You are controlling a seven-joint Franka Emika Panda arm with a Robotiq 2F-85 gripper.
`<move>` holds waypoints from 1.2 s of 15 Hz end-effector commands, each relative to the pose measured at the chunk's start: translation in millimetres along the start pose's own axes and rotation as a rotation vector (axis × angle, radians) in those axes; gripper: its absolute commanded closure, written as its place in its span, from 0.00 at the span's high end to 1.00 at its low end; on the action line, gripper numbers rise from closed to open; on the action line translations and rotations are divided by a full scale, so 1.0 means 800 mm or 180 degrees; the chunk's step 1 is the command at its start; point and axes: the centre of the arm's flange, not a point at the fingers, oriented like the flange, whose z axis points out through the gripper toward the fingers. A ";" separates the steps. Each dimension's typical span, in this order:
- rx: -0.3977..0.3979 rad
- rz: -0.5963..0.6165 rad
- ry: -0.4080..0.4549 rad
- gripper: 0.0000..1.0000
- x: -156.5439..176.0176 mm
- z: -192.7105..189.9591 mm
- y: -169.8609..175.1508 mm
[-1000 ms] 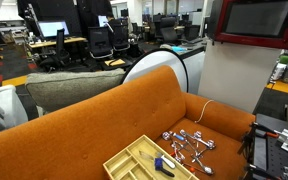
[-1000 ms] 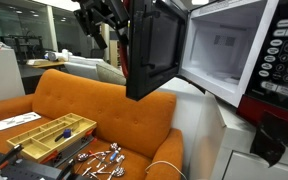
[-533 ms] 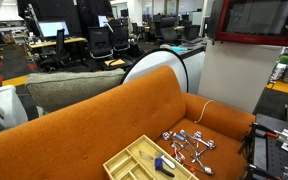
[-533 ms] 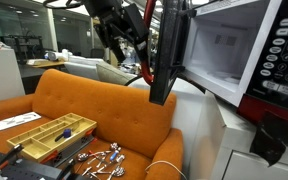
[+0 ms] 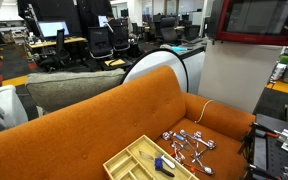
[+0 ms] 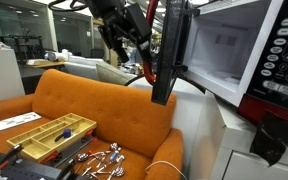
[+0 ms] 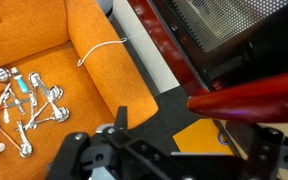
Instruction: Open the microwave door
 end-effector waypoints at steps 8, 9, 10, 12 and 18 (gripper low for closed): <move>-0.0230 -0.0648 0.0155 1.00 0.031 -0.078 0.023; -0.0328 -0.0786 0.0168 1.00 0.032 -0.083 0.028; -0.0438 -0.0931 0.0189 1.00 0.035 -0.085 0.033; -0.0337 -0.0836 0.0228 1.00 0.034 -0.075 0.034; -0.0482 -0.1016 0.0229 1.00 0.033 -0.076 0.039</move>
